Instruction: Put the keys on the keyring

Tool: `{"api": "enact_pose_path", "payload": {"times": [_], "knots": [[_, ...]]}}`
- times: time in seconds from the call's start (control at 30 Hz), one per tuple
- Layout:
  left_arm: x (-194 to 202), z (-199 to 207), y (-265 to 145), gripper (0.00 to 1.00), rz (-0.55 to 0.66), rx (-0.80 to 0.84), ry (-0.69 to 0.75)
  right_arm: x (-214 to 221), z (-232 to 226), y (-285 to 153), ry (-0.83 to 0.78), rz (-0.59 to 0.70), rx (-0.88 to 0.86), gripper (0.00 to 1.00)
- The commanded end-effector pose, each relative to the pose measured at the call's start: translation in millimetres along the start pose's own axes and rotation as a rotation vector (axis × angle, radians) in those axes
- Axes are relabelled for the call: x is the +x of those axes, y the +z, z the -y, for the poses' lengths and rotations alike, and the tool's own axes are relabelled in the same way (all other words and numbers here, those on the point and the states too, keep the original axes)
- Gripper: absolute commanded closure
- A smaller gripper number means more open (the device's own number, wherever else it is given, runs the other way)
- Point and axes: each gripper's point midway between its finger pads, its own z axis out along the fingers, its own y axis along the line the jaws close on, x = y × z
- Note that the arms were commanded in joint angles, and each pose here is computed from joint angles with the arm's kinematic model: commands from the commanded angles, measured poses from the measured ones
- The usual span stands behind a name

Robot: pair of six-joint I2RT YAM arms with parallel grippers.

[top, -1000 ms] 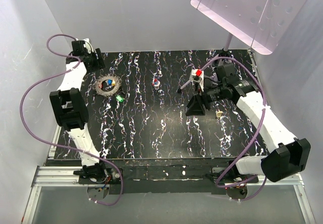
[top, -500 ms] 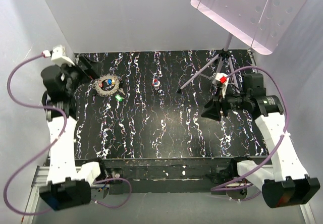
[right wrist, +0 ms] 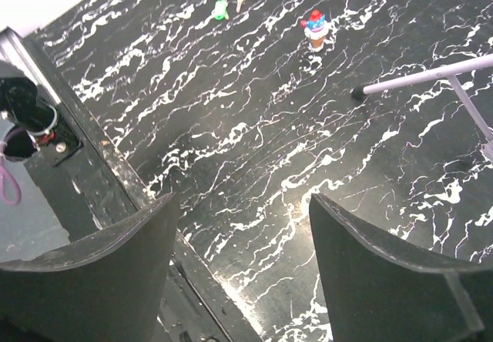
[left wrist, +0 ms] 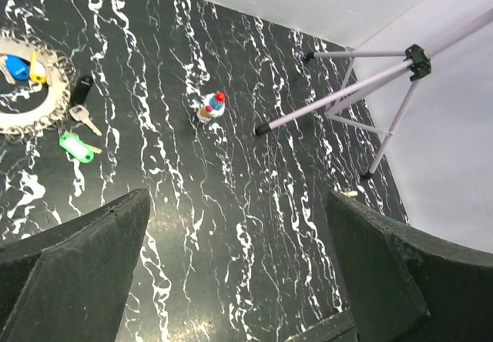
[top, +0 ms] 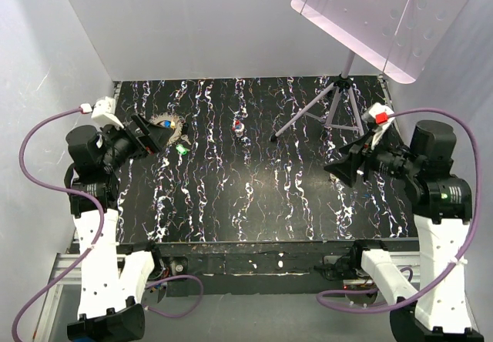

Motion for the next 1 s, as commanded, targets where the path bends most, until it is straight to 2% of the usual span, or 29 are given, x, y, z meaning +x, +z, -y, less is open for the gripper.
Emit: {"api": "enact_pose_path", "payload": {"times": [0.0,0.27,0.37,0.6,0.97], "knots": [[13.7,14.6,-10.7,0.02,-0.056,0.042,-0.027,-19.1,-18.8,-13.9,0.04,0.066,-0.02,0.2],[21.6,29.9,-17.9,0.02,-0.132,0.08,-0.04,-20.1,-30.4,-22.5,-0.002,0.108,-0.061,0.2],[22.5,32.0,-20.7,0.02,-0.141,0.072,-0.028,-24.0,-23.4,-22.3,0.059,0.131,-0.014,0.16],[18.7,36.8,-22.0,0.02,-0.141,0.066,-0.012,-30.1,-6.4,-26.8,0.146,0.159,0.108,0.13],[9.1,35.4,-18.4,0.02,-0.089,0.023,0.02,-30.6,-4.6,-22.0,0.232,0.167,-0.005,0.11]]}}
